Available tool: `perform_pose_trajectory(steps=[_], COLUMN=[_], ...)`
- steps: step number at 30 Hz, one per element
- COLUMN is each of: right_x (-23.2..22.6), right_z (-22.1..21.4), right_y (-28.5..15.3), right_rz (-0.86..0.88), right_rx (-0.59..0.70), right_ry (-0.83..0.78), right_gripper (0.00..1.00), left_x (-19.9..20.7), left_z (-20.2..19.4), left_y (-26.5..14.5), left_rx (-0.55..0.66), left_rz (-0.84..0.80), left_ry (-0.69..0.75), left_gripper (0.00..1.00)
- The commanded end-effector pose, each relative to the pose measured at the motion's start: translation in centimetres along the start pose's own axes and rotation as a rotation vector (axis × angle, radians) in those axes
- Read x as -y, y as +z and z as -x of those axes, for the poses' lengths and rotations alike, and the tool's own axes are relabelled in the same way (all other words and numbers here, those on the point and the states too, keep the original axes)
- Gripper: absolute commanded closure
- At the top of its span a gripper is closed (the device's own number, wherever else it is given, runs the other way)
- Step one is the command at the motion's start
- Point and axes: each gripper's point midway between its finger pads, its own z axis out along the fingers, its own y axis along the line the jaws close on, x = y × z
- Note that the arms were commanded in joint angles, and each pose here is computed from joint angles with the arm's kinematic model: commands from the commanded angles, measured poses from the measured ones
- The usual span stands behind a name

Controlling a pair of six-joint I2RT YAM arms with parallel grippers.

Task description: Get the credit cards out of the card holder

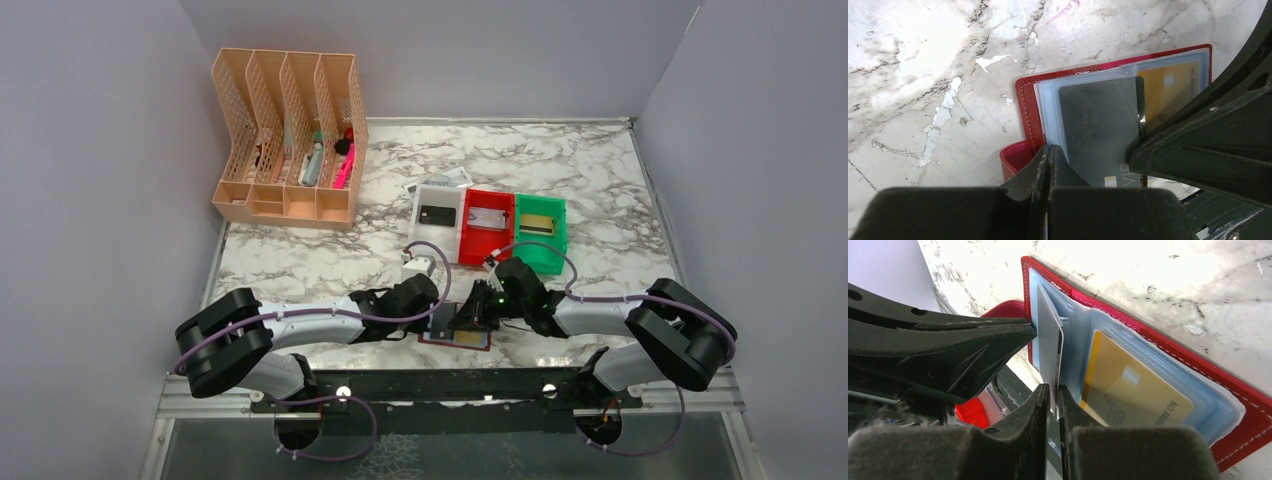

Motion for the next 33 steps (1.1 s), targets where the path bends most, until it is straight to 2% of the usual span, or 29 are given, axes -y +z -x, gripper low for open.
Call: perform_pose_trajectory(steps=[1,15,26,33], right_x=[-0.08,-0.02,0.33,0.11], right_z=[0.14,0.12,0.21,0.21], right_y=[-0.16,-0.29,-0.59,-0.67], right_rz=[0.006,0.009,0.004,0.022], right_rx=[0.007,0.009,0.027,0.029], right_ry=[0.003,0.014,0.028,0.023], right_gripper=[0.83,0.78,0.84,0.94], left_x=[-1.28,-1.04,-1.03,-1.09], left_z=[-2.46,-2.17,-2.10,-2.10], left_y=[0.38,0.36,0.35,0.33], left_rx=[-0.086,-0.084,-0.083,-0.084], left_rz=[0.042,0.041,0.042,0.045], left_ry=[0.016,0.020,0.022,0.022], left_gripper=[1.00,1.00,1.00,1.00])
